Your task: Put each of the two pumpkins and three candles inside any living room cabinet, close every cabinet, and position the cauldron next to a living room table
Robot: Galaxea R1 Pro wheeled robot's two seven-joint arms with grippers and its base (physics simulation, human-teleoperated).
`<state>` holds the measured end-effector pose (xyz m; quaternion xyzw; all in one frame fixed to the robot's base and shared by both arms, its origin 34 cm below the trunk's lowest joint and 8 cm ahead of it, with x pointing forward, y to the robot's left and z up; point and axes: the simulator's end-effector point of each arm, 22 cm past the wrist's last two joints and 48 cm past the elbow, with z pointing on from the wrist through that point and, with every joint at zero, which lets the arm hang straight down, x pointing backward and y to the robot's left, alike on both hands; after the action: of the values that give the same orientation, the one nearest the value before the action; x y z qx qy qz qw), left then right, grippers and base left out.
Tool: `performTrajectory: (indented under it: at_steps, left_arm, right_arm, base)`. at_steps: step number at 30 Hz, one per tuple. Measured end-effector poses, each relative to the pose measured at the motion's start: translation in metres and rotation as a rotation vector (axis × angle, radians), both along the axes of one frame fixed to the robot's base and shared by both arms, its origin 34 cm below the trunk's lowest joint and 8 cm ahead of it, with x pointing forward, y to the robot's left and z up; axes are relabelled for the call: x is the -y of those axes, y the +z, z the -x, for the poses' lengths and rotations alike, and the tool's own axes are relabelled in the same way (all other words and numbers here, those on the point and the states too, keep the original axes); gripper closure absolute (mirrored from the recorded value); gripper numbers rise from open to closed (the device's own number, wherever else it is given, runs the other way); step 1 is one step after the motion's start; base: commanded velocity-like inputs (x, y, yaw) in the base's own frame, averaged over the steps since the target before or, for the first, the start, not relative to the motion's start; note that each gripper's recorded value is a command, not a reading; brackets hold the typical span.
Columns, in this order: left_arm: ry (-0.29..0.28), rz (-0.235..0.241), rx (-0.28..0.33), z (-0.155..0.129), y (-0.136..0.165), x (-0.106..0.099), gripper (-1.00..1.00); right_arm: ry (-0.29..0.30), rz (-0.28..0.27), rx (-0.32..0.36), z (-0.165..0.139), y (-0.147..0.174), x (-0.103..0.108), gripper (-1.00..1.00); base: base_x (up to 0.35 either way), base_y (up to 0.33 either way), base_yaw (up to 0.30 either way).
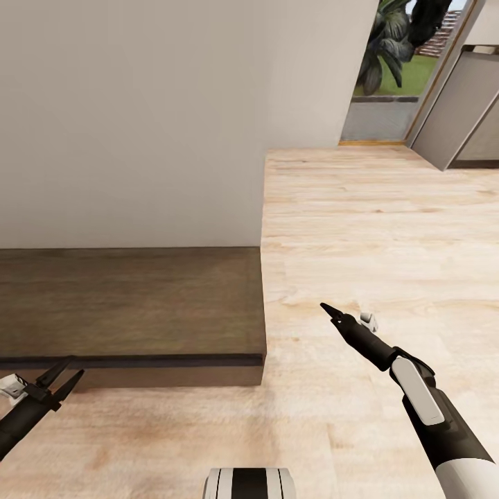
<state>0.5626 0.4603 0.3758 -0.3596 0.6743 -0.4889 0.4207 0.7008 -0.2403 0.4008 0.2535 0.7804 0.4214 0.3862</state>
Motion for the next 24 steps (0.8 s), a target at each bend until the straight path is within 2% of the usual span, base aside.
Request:
performTrajectory:
  at_steps: [23,24]
  left_arm:
    - [0.002,0.0,0.0,0.0001,-0.0003,-0.0002,-1.0]
    - [0.003,0.001,-0.001,0.0004,-0.0007,-0.0002,1.0]
  right_arm:
    - [0.001,-0.002,0.0,0.0001,-0.0001,-0.001,-1.0]
    - [0.0,-0.002,0.0,0.0,-0.0001,-0.0009,-1.0]
  base:
    - [0.001,0.0,0.0]
    - [0.0,0.0,0.0]
